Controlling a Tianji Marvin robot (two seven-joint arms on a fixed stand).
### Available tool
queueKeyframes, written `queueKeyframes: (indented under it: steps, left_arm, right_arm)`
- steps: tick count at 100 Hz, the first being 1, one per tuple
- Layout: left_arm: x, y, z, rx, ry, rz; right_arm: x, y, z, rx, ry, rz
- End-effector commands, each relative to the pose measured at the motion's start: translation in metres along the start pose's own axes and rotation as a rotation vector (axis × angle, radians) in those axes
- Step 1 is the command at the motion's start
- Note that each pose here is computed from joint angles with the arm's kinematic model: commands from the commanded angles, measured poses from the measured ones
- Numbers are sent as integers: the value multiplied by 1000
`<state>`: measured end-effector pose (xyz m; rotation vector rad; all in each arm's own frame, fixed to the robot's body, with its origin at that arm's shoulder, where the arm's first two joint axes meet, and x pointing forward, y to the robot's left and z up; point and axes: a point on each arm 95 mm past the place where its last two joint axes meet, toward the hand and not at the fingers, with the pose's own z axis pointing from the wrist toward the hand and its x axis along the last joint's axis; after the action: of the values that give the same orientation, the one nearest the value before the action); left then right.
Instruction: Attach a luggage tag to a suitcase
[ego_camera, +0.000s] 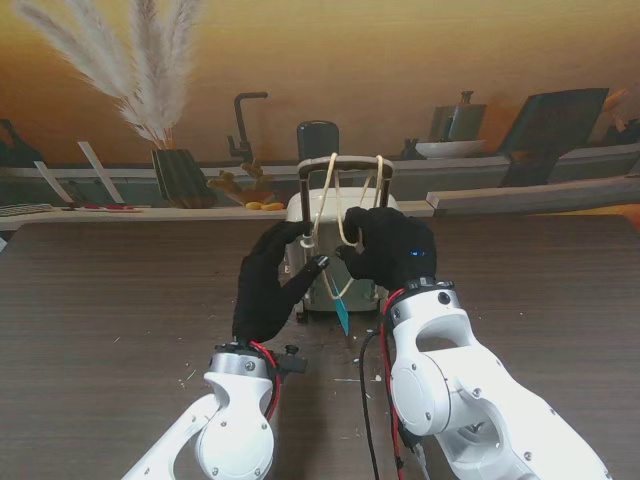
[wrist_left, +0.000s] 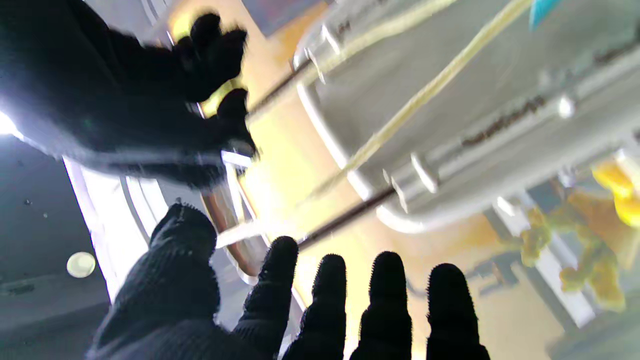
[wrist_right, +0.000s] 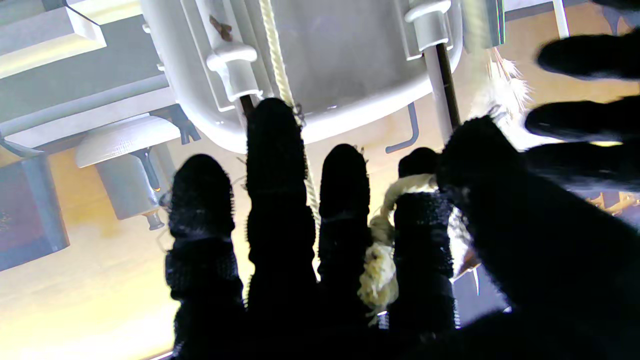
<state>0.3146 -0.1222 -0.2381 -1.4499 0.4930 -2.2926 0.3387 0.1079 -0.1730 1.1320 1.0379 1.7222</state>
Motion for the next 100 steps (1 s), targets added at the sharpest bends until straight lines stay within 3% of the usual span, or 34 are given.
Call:
queueKeyframes:
  steps: [1,17,28,47,71,100]
  left_arm:
    - [-1,-5,-1,39,-3,19]
    - [-7,-22,2,177,13,29]
    - [-12,-32,9,202,37,46]
    - [-27,-40,29,148,71,119]
    - [-44,-34,53,42,82,170]
    - [-54,-18,78,-64,95,137]
  right_arm:
    - [0,-1,-2,11,4,0]
    - [-1,-1,-3,10,3,4]
    - [-1,-1,-3,6,6,7]
    - [-1,-1,-5,1,13,7]
    - [0,0,-6,-4,21,2]
    - [1,-1,-8,-6,30,2]
